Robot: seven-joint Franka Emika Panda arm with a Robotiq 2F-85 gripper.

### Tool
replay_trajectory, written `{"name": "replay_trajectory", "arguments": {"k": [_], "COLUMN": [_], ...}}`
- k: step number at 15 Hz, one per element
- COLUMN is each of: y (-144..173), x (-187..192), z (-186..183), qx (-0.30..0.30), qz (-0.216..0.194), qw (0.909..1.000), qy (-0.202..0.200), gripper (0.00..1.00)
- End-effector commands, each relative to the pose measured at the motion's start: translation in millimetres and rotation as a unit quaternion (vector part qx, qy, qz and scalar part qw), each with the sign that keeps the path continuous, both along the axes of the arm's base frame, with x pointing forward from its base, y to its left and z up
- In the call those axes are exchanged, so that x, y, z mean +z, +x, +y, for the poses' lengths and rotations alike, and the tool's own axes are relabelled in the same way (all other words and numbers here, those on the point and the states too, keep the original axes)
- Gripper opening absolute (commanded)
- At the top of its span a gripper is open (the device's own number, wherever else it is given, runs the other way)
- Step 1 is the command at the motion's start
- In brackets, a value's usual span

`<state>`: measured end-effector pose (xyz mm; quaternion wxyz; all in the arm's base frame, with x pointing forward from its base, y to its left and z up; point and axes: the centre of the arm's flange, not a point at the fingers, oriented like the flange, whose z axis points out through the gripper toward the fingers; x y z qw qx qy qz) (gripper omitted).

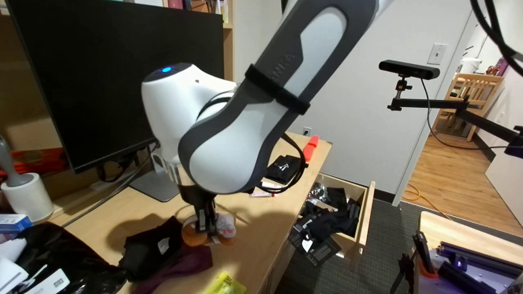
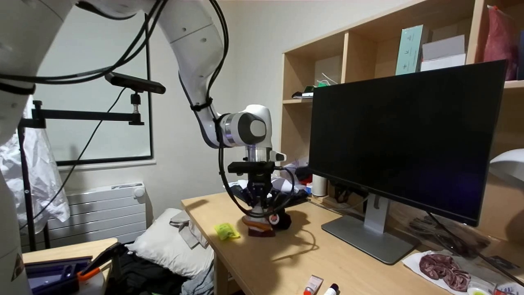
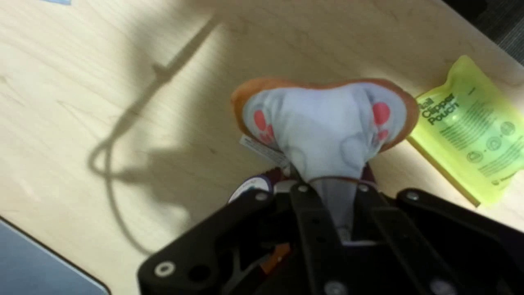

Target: Put the plush toy in the drawer

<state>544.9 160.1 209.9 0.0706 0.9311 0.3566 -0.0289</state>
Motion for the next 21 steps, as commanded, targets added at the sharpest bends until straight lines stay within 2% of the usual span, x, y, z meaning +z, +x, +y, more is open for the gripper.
{"name": "replay_trajectory", "arguments": {"k": [1,5,8,10,13,19,20,21], "y": [-13.3,-19.2,-31.4,-41.8,-59.3,-93.8,-93.1,-90.9], "x": [44.8,76.4,87.5,88.3,88.6,86.3,85.5,84.5], "z": [-24.2,-74.4,-122.0,-154.1,-195.1,-266.3,-275.1,-276.6], "qx": [-0.066,-0.174,-0.253,-0.305,-0.382,-0.514,-0.522,-0.521], "qz": [-0.039,-0.053,-0.058,-0.057,-0.053,-0.056,-0.057,-0.057], "qw": [0.9970,0.9831,0.9655,0.9505,0.9226,0.8554,0.8502,0.8506], "qy": [0.014,0.024,0.019,0.017,0.017,0.030,0.033,0.042], "gripper": [0.09,0.09,0.09,0.09,0.09,0.09,0.09,0.09]}}
